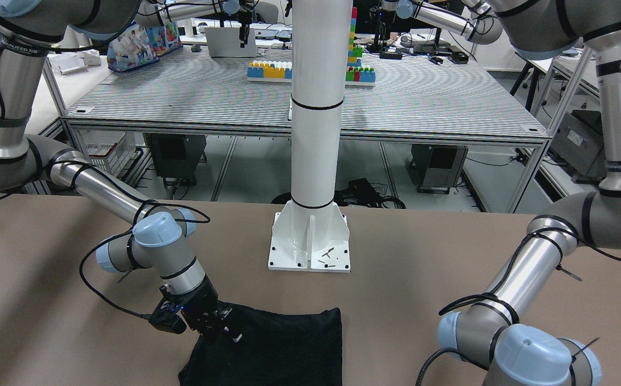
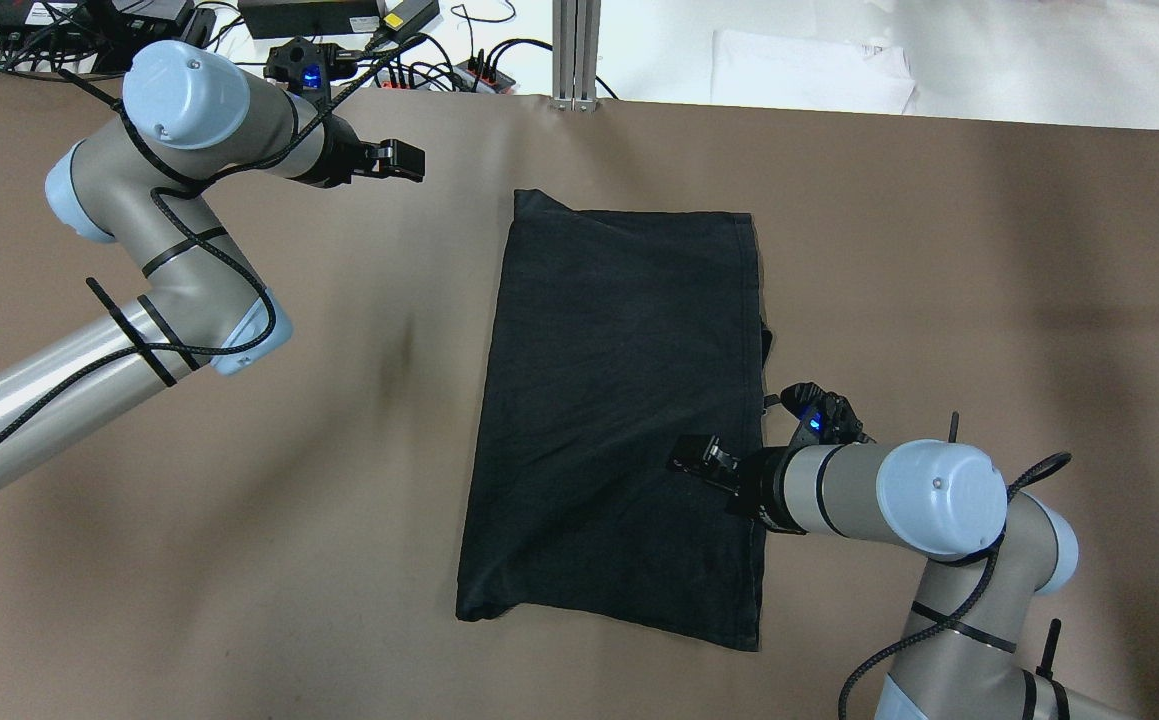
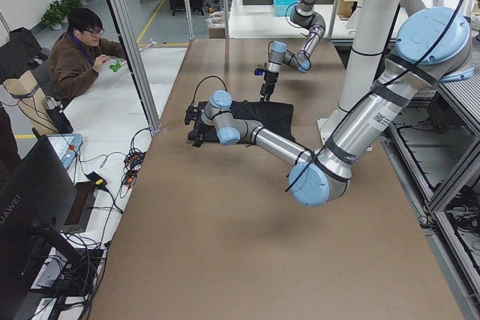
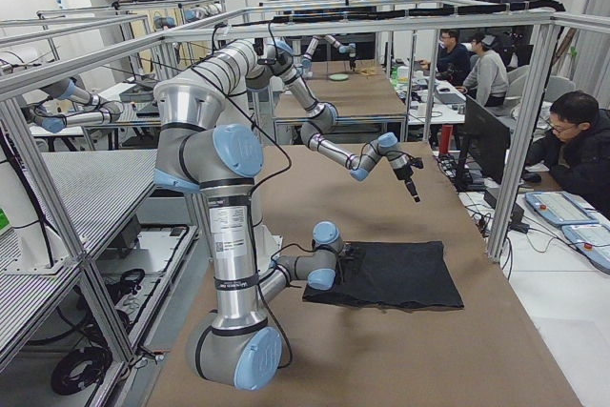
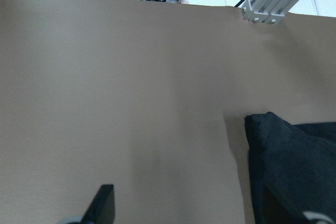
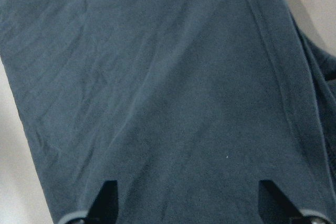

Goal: Fold clothes
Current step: 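Move the right gripper to the shirt's near corner and lower it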

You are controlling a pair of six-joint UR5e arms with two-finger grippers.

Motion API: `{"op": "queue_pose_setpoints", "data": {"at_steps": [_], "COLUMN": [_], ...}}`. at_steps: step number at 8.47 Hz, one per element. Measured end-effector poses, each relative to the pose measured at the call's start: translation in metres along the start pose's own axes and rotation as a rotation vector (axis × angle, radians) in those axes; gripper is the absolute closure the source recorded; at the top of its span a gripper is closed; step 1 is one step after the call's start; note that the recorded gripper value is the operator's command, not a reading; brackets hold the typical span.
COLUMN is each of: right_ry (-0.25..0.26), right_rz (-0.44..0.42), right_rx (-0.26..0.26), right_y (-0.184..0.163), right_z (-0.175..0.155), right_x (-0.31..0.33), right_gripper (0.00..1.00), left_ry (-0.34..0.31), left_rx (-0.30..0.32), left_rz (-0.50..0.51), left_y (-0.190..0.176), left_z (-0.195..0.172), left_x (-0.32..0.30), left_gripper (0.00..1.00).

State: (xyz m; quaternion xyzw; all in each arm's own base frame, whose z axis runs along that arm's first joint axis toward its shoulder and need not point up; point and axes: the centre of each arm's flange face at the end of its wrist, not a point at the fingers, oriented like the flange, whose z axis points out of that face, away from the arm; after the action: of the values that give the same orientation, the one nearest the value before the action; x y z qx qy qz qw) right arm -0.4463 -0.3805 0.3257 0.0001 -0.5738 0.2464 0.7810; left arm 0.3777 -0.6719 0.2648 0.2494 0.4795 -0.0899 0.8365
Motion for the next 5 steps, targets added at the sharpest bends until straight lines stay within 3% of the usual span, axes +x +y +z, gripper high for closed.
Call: {"op": "queue_pose_setpoints", "data": {"at_steps": [5], "right_ry": [0.063], "right_rz": [-0.023], "right_rx": [0.003], "right_y": [0.030], "right_z": [0.022], "right_x": [0.038], "right_gripper": [0.06], "left_ry": [-0.003], "left_rx": [0.000], "left_rz": [0.004], "left_y": [0.000], "left_z": [0.002], "left_x": [0.001], "left_gripper": [0.00]}}
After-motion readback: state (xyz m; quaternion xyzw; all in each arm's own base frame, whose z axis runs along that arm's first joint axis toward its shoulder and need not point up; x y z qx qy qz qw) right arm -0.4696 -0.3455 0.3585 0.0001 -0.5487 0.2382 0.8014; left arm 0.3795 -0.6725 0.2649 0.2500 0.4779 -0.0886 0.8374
